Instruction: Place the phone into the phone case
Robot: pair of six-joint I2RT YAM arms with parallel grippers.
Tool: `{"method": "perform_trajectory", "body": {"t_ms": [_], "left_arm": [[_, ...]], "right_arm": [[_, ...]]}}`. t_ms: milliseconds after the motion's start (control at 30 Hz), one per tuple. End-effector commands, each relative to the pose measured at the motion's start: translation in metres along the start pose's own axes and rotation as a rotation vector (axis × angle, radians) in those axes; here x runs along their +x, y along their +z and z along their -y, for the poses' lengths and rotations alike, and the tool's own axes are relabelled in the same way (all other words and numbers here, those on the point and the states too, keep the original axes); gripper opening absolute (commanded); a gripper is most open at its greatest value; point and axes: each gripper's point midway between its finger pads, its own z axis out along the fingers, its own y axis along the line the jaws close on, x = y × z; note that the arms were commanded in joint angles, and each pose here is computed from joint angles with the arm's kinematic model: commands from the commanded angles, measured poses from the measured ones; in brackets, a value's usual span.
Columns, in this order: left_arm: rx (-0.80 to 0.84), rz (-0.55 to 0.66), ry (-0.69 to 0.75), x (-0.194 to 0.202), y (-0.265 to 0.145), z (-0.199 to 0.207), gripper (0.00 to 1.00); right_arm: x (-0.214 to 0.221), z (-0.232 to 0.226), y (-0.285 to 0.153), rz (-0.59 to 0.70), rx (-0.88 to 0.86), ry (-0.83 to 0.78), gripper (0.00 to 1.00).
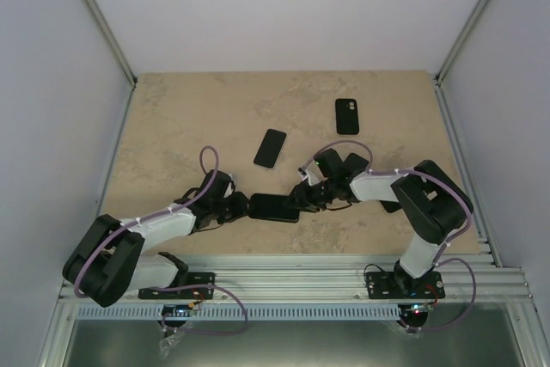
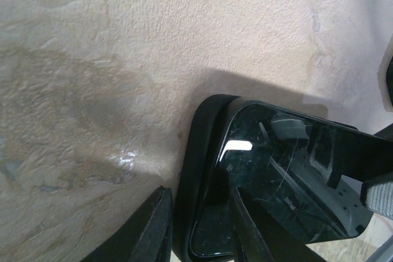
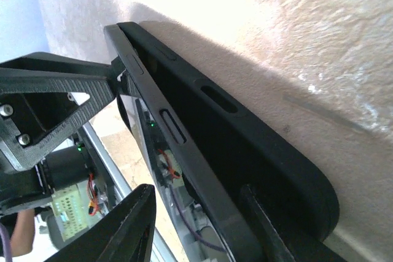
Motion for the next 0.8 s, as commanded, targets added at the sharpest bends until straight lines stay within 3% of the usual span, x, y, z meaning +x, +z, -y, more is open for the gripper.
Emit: {"method": "perform_trajectory", "body": {"t_ms": [0,767], "left_arm": [[-0.036,0.005,-0.001,0.004,-0.002,-0.009,0.27],[-0.033,0.009,0.01,0.003,-0.006,-0.007,0.27]], "right_arm": [[-0.004,-0.007,-0.007,0.026,0.075,-0.057,0.41],[0.0,-0.004,-0.035,0.088,0.375,-0.143,0.6]]}}
